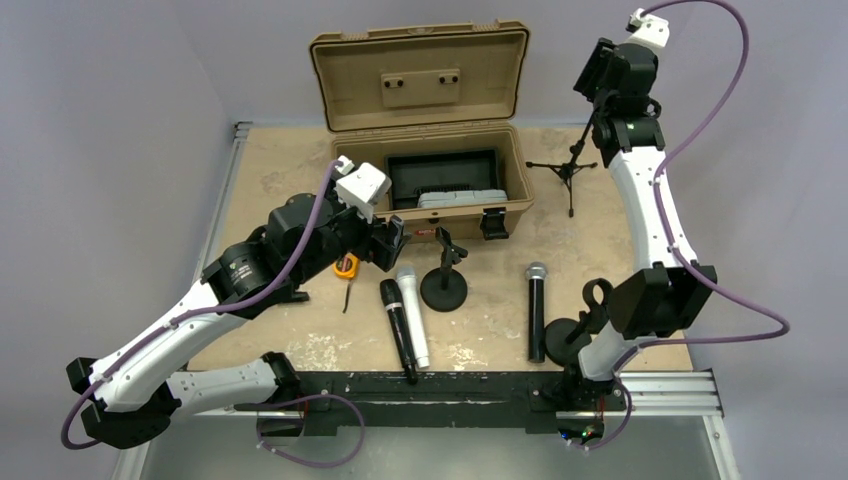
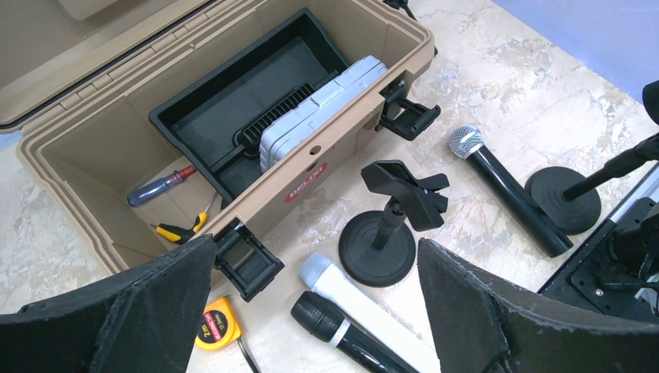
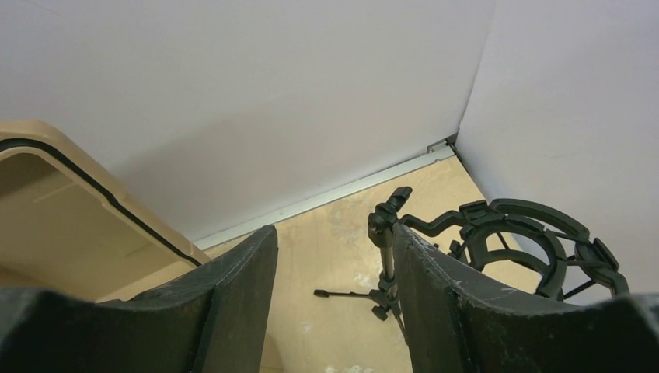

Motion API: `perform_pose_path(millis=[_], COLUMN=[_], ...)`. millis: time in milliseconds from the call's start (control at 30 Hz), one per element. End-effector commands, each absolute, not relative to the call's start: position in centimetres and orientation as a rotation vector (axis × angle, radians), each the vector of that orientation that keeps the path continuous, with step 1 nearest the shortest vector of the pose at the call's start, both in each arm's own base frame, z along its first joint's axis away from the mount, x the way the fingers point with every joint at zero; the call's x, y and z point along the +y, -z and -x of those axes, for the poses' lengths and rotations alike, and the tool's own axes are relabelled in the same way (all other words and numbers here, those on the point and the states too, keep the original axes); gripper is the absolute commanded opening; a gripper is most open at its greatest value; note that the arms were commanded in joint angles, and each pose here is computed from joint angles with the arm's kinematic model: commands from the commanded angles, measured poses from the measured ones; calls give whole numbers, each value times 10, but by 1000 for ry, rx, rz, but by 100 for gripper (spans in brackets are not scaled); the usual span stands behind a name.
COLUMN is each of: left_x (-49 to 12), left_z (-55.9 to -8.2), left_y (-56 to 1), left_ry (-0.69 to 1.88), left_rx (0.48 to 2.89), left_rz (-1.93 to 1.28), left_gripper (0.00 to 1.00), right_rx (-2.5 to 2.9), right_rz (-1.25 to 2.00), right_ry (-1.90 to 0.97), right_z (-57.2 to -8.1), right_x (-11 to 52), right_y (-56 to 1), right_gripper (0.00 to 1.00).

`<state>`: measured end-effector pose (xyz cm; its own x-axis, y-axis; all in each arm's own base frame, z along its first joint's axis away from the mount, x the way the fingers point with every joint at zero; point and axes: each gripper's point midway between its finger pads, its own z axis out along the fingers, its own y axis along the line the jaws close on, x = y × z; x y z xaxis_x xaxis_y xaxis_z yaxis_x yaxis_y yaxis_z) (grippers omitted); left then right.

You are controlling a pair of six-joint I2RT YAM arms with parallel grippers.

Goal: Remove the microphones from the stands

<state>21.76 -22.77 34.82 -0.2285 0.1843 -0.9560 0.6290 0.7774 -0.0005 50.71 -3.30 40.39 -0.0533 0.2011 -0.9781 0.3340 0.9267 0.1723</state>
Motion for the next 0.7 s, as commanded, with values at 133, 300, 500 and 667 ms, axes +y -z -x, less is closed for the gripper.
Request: perform_pose_path(millis=[133, 300, 500, 667], left_x=[-228, -229, -230, -231], left_z=[-216, -216, -216, -217], left_y=[-364, -363, -363, -361], left_ry=[507, 508, 513, 510], left_rx=[1746, 1750, 1751, 1756], left_rz=[-600, -601, -603, -606], left_gripper=[98, 98, 98, 98], right_rx=[1695, 1719, 1710, 1716], right_rz=[-456, -497, -482, -474], right_ry=[196, 280, 323, 341], right_z=[-518, -518, -527, -538], right_x=[-45, -54, -56, -55], right_y=[-394, -382, -385, -384], right_gripper=[53, 53, 53, 53])
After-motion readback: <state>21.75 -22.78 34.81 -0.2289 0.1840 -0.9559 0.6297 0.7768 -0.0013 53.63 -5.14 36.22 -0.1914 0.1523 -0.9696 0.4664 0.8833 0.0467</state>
